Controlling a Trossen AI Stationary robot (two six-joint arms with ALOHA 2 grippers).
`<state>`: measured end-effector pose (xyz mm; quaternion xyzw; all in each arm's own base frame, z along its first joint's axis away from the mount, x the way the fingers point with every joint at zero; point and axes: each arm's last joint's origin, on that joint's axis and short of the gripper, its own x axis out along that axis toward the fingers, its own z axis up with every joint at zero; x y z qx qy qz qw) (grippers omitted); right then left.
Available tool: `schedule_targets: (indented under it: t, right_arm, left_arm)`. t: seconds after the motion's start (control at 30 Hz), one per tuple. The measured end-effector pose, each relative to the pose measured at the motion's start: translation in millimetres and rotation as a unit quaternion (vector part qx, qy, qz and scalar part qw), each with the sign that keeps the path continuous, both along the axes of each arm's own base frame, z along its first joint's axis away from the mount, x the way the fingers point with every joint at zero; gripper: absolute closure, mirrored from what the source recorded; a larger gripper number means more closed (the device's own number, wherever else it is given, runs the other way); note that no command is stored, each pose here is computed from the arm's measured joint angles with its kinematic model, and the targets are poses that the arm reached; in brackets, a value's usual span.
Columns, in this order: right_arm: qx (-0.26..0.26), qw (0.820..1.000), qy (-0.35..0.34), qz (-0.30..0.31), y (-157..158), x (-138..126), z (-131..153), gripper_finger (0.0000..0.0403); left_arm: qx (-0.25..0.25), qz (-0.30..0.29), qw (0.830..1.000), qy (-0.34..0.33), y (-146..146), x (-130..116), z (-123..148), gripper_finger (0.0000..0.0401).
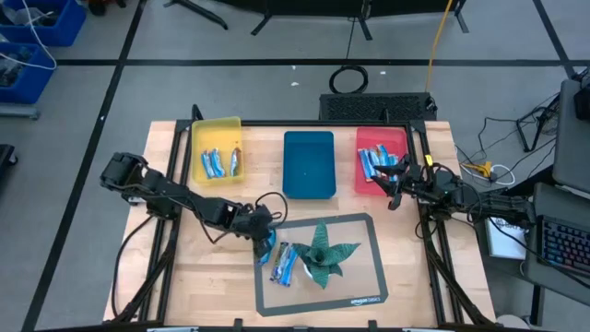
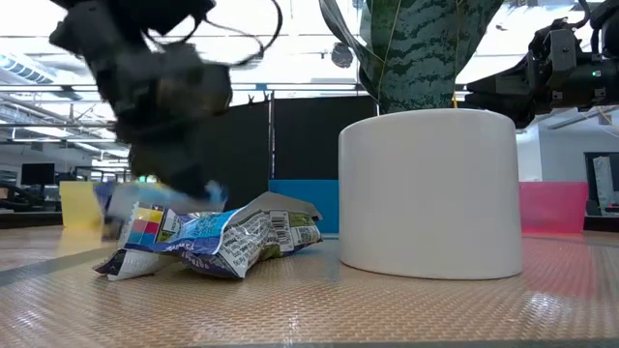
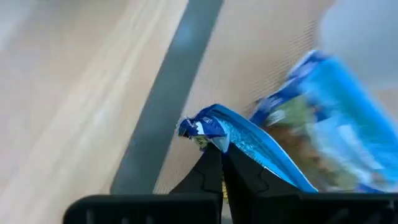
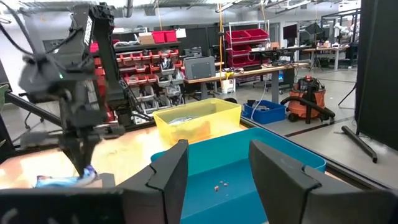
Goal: Pick and place Granola Bars by type
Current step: Put the blue granola bar into the blue bin
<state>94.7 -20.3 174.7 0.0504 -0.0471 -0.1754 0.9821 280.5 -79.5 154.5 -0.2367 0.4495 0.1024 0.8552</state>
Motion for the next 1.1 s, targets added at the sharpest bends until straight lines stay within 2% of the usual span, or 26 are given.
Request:
schedule_targets:
  t: [0.1, 0.2, 0.27, 0.37, 0.43, 0.47, 0.53, 0.63, 0.73, 0.8, 0.93, 1.1]
  right_arm:
    - [0.000, 1.000, 0.000, 0.000, 0, 0, 0, 0.0243]
    - [0.000, 1.000, 0.000, 0.000, 0, 0, 0, 0.0243]
    - [0.000, 1.000, 0.000, 0.000, 0, 0, 0, 0.0243]
    - [0.000, 1.000, 0.000, 0.000, 0, 0, 0, 0.0243]
    - [0.000, 1.000, 0.000, 0.000, 0, 0, 0, 0.0243]
    - [0.000, 1.000, 0.000, 0.000, 0, 0, 0, 0.0243]
    - [0.000, 1.000, 0.000, 0.000, 0, 0, 0, 0.0243]
    - [0.000, 1.000, 0.000, 0.000, 0, 0, 0, 0.0243]
    - [0.000, 1.000, 0.000, 0.000, 0, 0, 0, 0.0243]
    - [0.000, 1.000, 0.000, 0.000, 0, 0, 0, 0.0243]
    - [0.000, 1.000, 0.000, 0.000, 0, 0, 0, 0.0243]
    - [0.000, 1.000, 0.000, 0.000, 0, 0, 0, 0.0243]
  left_arm:
    - [0.044, -0.018, 0.998, -0.047, 7, 1, 24, 0.0396]
    - [0.127, -0.015, 0.986, -0.105, 20, 0, 55, 0.0396]
    - [0.199, 0.007, 0.971, -0.134, 32, -4, 74, 0.0397]
    - [0.301, 0.065, 0.937, -0.167, 57, -6, 98, 0.0397]
    - [0.334, 0.093, 0.922, -0.170, 78, -5, 105, 0.0397]
    - [0.330, 0.093, 0.923, -0.175, 89, -4, 107, 0.0397]
    - [0.290, 0.069, 0.933, -0.200, 115, 2, 106, 0.0396]
    - [0.236, 0.034, 0.938, -0.252, 150, 15, 96, 0.0396]
    - [0.208, 0.038, 0.934, -0.287, 178, 25, 84, 0.0397]
    - [0.179, 0.046, 0.939, -0.291, 194, 27, 73, 0.0397]
    - [0.136, 0.051, 0.955, -0.258, 210, 30, 46, 0.0396]
    - [0.123, 0.060, 0.959, -0.248, 214, 33, 35, 0.0374]
